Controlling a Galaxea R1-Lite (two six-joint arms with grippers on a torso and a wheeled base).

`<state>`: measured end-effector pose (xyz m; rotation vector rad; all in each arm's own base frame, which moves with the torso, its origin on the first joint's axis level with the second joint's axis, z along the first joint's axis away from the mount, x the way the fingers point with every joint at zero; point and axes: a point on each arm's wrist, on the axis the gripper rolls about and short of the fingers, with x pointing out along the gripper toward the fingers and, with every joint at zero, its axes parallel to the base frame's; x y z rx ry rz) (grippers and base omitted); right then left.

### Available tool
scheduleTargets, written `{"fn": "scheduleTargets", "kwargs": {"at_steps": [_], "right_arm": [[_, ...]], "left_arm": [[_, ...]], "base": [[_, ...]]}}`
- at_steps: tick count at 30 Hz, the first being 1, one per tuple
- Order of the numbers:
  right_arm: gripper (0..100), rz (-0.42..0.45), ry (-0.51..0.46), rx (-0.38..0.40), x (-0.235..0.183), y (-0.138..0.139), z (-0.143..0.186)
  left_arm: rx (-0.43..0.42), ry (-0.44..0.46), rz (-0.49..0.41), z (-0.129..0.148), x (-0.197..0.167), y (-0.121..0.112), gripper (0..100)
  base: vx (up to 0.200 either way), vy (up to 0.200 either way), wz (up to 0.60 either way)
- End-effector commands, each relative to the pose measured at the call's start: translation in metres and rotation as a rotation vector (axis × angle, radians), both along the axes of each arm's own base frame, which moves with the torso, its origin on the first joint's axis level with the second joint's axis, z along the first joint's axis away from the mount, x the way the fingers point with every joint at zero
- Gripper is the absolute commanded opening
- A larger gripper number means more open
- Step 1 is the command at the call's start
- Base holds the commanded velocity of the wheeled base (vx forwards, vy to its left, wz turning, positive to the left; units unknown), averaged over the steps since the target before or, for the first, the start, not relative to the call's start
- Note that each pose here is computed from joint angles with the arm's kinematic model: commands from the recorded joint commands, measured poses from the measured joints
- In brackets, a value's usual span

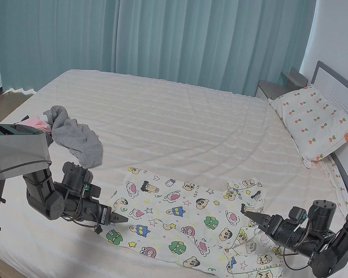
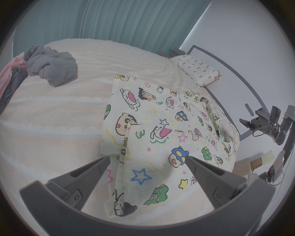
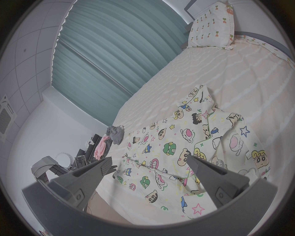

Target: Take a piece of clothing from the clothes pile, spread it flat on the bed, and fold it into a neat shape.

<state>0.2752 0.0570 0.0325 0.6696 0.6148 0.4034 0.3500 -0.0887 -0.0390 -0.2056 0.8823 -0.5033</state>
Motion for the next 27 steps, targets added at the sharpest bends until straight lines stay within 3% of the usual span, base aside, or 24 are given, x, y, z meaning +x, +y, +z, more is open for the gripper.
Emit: {"fn": "scheduleTargets", "kwargs": {"at_steps": [1, 14, 21, 27], "right_arm": [[100, 0.000, 0.002, 0.000, 0.000, 0.000, -0.001], [100, -0.003, 0.001, 0.000, 0.000, 0.000, 0.000], [100, -0.006, 0.001, 0.000, 0.001, -0.001, 0.000], [100, -0.007, -0.001, 0.000, 0.001, -0.002, 0.000]], "left_arm": [[0.008, 0.035, -0.004, -0.011, -0.003, -0.001, 100], [-0.002, 0.092, -0.028, -0.016, -0.020, 0.001, 100], [-0.052, 0.081, -0.064, -0.006, -0.030, 0.004, 100], [-0.022, 0.066, -0.089, -0.005, -0.031, 0.010, 100]], "base": [[0.000, 0.000, 0.00], [0.000, 0.000, 0.00], [0.000, 0.000, 0.00], [0.000, 0.000, 0.00]]}}
